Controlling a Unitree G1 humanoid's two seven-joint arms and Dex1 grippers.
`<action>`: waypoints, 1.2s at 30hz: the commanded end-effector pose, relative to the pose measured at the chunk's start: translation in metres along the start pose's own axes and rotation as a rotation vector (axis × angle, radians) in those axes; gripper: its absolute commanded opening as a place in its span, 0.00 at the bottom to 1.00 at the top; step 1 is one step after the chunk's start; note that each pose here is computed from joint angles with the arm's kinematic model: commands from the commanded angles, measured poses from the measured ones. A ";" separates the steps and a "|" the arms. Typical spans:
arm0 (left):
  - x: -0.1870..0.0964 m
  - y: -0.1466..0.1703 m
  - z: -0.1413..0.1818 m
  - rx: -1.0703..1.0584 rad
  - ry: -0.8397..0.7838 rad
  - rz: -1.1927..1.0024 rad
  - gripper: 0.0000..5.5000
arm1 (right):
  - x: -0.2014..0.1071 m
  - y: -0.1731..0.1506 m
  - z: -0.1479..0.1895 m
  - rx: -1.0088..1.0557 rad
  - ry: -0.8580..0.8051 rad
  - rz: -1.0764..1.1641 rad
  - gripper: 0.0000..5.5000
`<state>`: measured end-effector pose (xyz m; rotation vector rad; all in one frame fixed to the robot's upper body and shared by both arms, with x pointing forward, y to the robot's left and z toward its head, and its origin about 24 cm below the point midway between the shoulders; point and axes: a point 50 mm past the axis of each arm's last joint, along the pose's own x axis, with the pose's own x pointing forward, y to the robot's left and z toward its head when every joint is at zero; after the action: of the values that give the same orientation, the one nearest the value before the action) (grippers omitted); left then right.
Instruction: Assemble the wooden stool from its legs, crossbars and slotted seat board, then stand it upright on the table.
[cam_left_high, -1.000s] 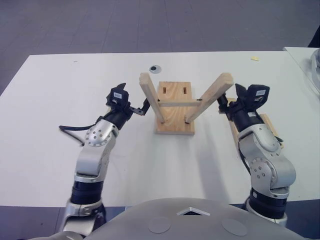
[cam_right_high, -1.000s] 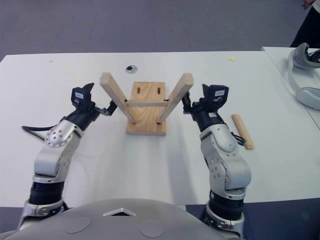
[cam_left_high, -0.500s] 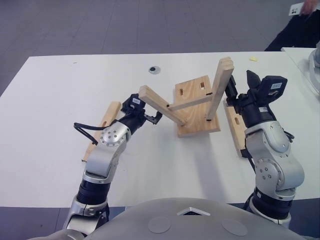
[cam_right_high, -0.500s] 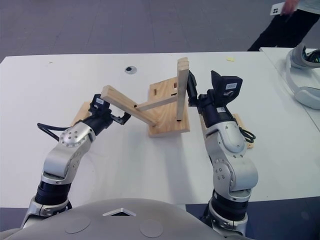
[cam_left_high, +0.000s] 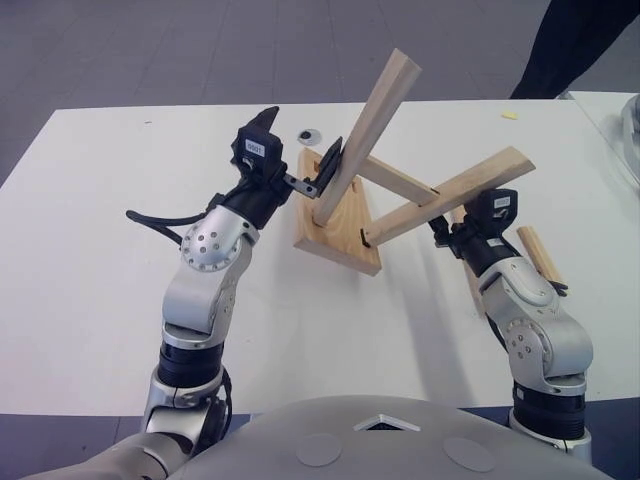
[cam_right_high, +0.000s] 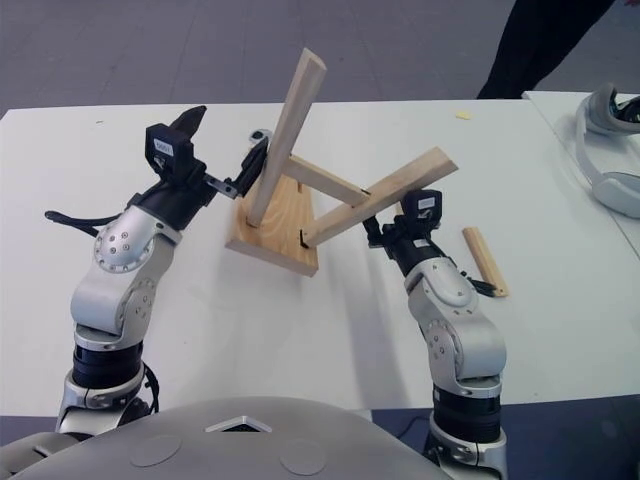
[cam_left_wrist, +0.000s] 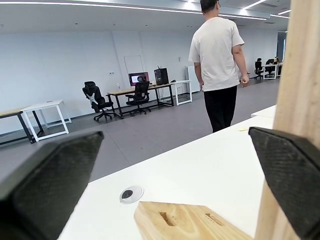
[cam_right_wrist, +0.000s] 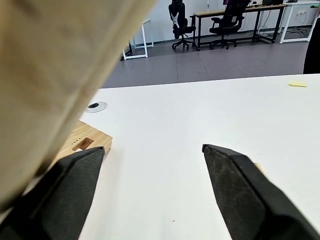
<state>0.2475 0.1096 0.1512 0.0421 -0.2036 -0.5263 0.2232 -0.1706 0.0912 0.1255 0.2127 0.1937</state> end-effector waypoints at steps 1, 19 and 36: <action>-0.006 -0.017 -0.029 -0.056 0.108 -0.103 0.98 | 0.004 0.025 0.011 0.008 -0.060 0.159 0.67; 0.001 0.036 -0.004 0.252 0.092 0.047 0.98 | 0.005 0.027 0.009 -0.012 -0.072 0.149 0.67; -0.009 0.062 -0.009 0.348 0.189 0.106 0.98 | 0.008 0.028 0.010 -0.008 -0.094 0.132 0.67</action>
<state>0.2662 0.1695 0.1285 0.3749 -0.0359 -0.3777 0.2260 -0.1470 0.0967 0.1275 0.1451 0.2958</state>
